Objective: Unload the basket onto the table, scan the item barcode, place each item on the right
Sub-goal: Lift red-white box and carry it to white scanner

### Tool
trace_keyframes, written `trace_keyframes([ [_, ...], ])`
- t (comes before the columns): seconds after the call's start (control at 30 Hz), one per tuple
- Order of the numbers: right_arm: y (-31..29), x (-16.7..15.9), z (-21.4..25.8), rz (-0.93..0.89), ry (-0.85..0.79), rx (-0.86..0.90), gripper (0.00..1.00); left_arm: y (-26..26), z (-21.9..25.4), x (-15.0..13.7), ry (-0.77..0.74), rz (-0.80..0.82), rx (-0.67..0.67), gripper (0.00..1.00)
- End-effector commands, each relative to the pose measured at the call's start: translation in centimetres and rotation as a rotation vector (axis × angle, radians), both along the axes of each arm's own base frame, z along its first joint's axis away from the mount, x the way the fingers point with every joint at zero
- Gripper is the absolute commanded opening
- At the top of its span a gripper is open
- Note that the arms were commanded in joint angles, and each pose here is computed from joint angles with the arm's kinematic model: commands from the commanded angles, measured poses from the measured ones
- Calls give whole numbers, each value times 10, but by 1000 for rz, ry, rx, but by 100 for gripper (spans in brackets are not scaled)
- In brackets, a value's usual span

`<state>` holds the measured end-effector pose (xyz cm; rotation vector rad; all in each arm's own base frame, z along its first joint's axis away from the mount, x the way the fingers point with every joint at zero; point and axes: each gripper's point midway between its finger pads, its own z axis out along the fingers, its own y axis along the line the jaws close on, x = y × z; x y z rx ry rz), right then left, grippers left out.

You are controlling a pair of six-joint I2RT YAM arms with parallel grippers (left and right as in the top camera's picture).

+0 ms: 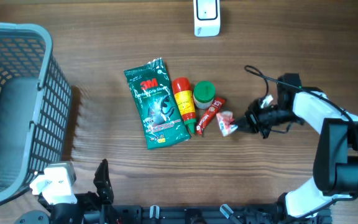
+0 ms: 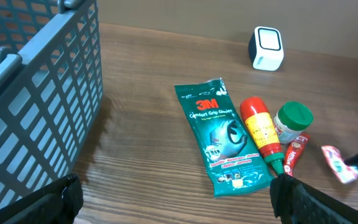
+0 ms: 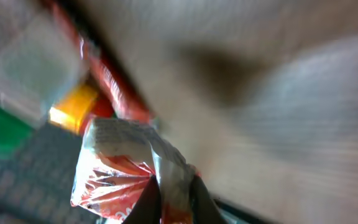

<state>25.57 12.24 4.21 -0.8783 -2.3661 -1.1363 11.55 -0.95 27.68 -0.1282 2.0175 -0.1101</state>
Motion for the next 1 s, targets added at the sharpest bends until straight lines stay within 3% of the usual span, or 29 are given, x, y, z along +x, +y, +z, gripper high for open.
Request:
trace_keyframes([
  [0.0, 16, -22, 27, 96, -45, 198, 4, -2, 2, -1, -13, 0, -15, 100],
  [0.3, 21, -80, 68, 299, -67, 354, 4, -2, 2, -1, -13, 0, -15, 100],
  [0.97, 21, -83, 78, 317, -108, 360, 5, -2, 2, -1, -13, 0, -15, 100],
])
